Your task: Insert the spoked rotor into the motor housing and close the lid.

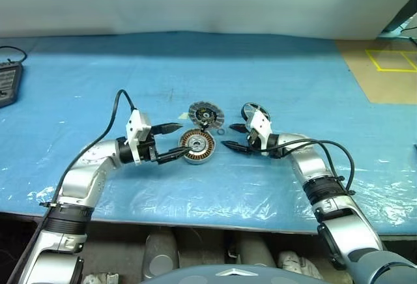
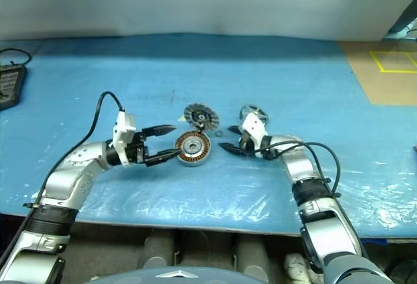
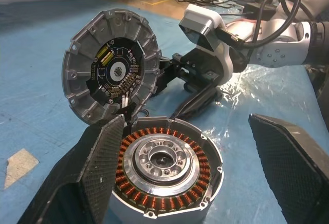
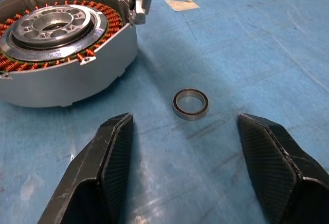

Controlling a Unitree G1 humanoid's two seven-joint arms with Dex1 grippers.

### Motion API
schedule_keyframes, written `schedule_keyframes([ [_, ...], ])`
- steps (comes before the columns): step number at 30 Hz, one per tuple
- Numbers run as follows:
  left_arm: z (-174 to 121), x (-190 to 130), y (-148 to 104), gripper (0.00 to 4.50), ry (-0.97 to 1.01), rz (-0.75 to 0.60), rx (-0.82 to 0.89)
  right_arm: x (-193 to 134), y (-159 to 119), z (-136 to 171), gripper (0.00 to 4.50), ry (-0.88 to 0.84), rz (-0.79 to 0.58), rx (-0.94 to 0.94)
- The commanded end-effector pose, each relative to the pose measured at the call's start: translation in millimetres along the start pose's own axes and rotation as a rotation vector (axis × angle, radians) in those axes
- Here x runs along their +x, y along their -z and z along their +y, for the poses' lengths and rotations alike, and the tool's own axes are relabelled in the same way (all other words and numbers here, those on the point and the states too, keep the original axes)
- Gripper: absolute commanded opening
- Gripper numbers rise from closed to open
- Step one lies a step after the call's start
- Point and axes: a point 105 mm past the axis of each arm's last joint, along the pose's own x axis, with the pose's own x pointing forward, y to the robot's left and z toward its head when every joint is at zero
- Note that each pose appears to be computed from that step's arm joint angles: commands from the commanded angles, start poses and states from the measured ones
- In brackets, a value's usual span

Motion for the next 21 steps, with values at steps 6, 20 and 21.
schedule_keyframes([
  [6,1,-2,-8,4.07,-0.015,-0.027,0.019,13,-7,2,3.32,-0.015,-0.009,-0.044],
  [20,-3,-9,10,4.07,-0.017,0.013,0.034,15,3,-1,0.68,-0.01,0.026,-0.031],
  [21,-1,-10,11,4.07,-0.023,0.012,0.035,14,3,-1,0.57,-0.01,0.026,-0.032],
])
